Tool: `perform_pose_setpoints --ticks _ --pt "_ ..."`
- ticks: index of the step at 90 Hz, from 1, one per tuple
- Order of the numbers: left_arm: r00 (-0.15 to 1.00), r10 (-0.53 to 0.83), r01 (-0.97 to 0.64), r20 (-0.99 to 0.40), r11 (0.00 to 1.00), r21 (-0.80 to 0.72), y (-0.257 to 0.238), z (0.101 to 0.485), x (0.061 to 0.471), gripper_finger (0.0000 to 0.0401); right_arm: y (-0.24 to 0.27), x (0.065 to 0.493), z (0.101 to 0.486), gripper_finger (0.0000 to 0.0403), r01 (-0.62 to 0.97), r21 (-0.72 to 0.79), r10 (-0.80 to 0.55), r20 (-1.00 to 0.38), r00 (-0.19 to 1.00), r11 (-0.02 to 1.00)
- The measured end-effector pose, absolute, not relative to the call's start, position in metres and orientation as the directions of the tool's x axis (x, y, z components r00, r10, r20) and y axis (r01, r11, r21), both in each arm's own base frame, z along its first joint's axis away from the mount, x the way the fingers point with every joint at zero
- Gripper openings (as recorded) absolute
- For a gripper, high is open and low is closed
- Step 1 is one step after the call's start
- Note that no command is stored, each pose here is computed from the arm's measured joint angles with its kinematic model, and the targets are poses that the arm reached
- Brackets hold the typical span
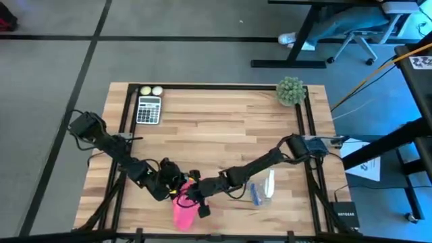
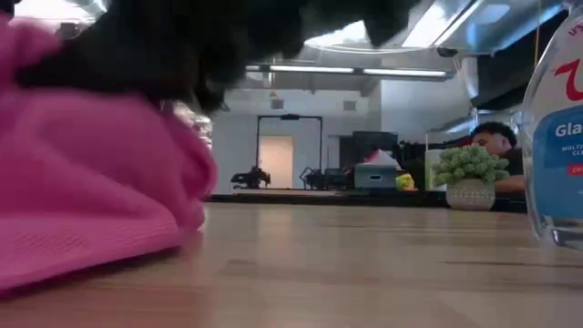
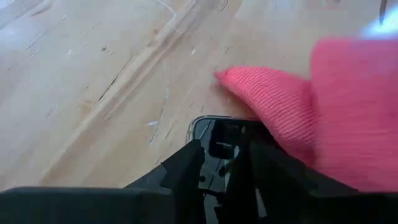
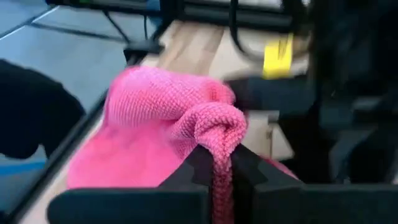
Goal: Apply microfiber cloth
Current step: Wipe the black cellphone with the pink microfiber cloth
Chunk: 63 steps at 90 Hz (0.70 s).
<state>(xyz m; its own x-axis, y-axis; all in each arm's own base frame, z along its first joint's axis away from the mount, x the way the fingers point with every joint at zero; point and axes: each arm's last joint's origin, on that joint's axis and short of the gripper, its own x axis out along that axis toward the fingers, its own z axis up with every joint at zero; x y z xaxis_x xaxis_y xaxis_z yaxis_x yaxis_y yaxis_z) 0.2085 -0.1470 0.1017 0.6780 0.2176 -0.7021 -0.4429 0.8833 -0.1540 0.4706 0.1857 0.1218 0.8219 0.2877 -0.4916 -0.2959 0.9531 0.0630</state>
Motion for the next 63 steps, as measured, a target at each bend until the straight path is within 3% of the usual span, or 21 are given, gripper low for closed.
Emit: perform_pose_setpoints --ticks 20,37,63 --pt "0.683 0.215 -0.432 -0.698 0.89 -0.149 -0.147 0.102 0.209 0.0128 0.181 0.476 0.089 0.0003 -0.209 0.153 0.258 -0.505 0.824 0.966" --pt "0.681 0.219 -0.43 -0.699 0.892 -0.139 -0.147 0.102 0.209 0.0128 0.184 0.474 0.087 0.0003 -0.357 0.293 0.461 -0.514 0.723 0.887" --pt "0.67 0.231 -0.438 -0.705 0.89 -0.124 -0.146 0.101 0.208 0.0128 0.204 0.454 0.097 0.0003 -0.425 0.423 0.6 -0.584 0.547 0.8"
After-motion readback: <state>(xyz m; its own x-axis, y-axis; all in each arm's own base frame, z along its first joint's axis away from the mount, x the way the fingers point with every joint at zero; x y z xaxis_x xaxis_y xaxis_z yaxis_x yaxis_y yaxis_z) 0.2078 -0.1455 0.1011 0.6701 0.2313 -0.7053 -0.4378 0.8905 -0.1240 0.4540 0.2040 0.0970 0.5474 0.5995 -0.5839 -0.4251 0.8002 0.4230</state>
